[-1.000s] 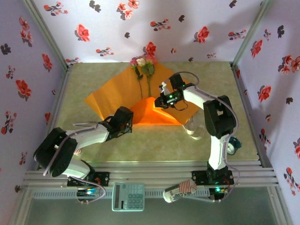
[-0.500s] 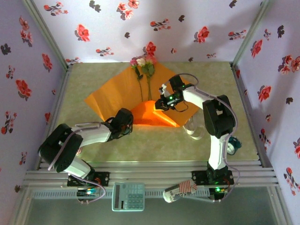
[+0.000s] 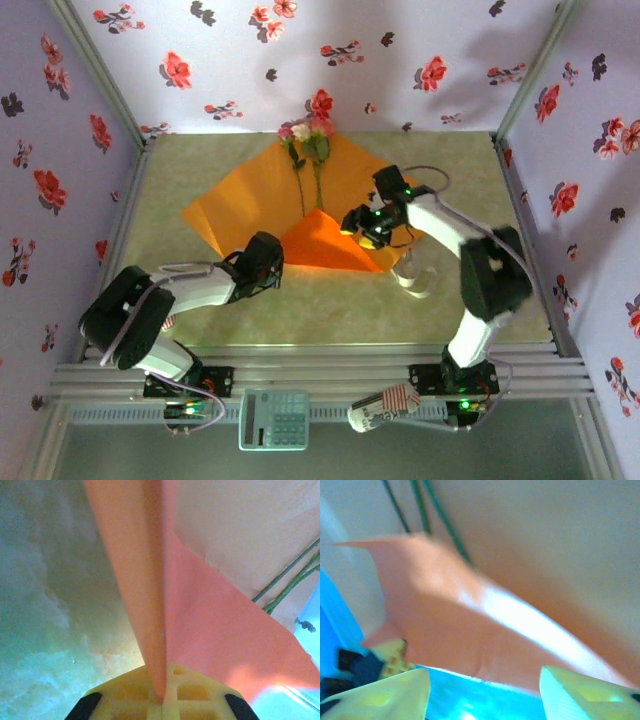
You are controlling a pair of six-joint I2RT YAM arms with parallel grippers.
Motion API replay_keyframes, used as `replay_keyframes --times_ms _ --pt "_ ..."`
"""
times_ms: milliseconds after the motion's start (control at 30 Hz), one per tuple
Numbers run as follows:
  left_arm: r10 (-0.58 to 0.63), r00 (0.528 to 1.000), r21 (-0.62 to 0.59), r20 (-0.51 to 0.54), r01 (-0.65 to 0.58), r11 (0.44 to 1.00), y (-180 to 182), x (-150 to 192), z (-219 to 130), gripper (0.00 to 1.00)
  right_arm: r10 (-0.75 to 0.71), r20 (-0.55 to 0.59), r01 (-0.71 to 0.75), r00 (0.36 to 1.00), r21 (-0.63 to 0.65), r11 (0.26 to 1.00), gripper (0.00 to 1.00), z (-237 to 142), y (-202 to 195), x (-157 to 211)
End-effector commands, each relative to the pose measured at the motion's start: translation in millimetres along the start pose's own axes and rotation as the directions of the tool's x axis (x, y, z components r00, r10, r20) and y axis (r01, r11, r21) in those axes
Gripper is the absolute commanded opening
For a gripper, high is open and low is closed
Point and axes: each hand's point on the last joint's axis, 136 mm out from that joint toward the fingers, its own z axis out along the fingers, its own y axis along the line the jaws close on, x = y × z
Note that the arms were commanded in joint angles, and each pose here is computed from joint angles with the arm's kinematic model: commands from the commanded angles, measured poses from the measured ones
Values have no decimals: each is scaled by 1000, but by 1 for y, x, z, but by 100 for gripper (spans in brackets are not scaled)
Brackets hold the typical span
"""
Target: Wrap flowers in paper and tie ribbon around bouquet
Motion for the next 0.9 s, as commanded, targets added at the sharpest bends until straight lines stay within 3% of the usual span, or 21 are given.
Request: replay_keyframes --times_ms 0,167,400,767,867 --pt "21 1000 14 -15 -21 1000 2 0 -5 0 356 139 -354 924 -37 934 65 -20 -7 19" --pt "28 999 32 -31 -27 999 -1 3 -5 0 556 39 -541 830 -189 820 64 15 25 69" --pt "27 998 53 -61 -24 998 -2 8 -2 0 670 -26 -630 742 -368 684 62 57 59 72" --pt "35 994 73 -101 -27 997 -8 16 0 0 707 -61 -672 705 -376 638 50 102 73 75" --pt "32 995 66 -98 -26 997 -4 14 0 0 708 -62 -671 704 -388 632 41 108 74 74"
